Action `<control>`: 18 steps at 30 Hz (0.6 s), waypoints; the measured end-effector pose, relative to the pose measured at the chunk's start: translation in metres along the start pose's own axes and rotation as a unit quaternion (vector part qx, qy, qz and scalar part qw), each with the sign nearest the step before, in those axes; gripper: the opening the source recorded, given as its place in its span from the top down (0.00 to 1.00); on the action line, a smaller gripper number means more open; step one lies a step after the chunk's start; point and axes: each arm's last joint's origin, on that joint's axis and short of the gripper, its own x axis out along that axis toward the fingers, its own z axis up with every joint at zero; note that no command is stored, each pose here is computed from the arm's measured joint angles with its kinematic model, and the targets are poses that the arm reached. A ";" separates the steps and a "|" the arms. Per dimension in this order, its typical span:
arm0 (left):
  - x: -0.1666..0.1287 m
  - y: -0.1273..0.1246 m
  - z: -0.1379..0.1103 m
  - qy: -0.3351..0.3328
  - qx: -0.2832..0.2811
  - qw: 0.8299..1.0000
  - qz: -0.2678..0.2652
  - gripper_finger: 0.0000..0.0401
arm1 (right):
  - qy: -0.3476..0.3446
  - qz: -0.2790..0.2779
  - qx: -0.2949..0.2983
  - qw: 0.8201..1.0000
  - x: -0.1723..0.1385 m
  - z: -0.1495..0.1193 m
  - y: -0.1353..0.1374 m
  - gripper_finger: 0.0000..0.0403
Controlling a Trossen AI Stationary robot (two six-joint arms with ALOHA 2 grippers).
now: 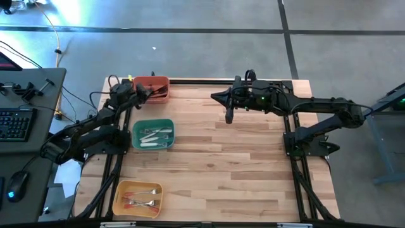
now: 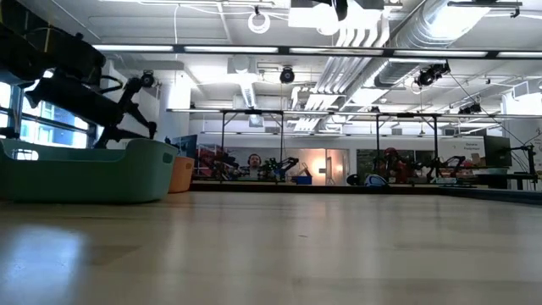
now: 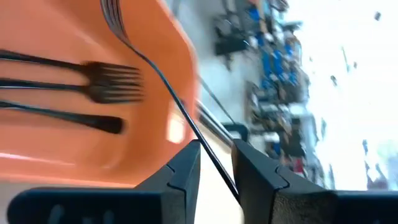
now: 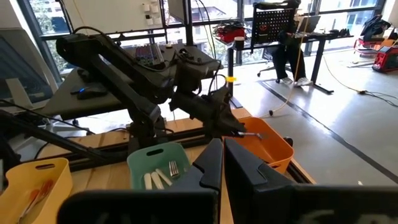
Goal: Sort silverware by color (type)
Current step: Put the black fork into the orange bin
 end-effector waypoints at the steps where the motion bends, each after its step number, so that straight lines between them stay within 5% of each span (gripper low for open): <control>1: 0.000 -0.002 0.000 0.007 0.008 1.000 -0.013 0.80 | 0.001 0.000 0.000 1.000 0.000 0.000 0.000 1.00; 10: -0.001 -0.014 0.000 0.023 0.062 0.995 -0.079 0.90 | 0.022 -0.001 0.002 1.000 0.000 -0.004 0.000 1.00; 18: 0.001 -0.013 -0.008 0.038 0.058 0.996 -0.063 0.96 | 0.022 -0.001 -0.004 1.000 0.000 -0.004 0.000 1.00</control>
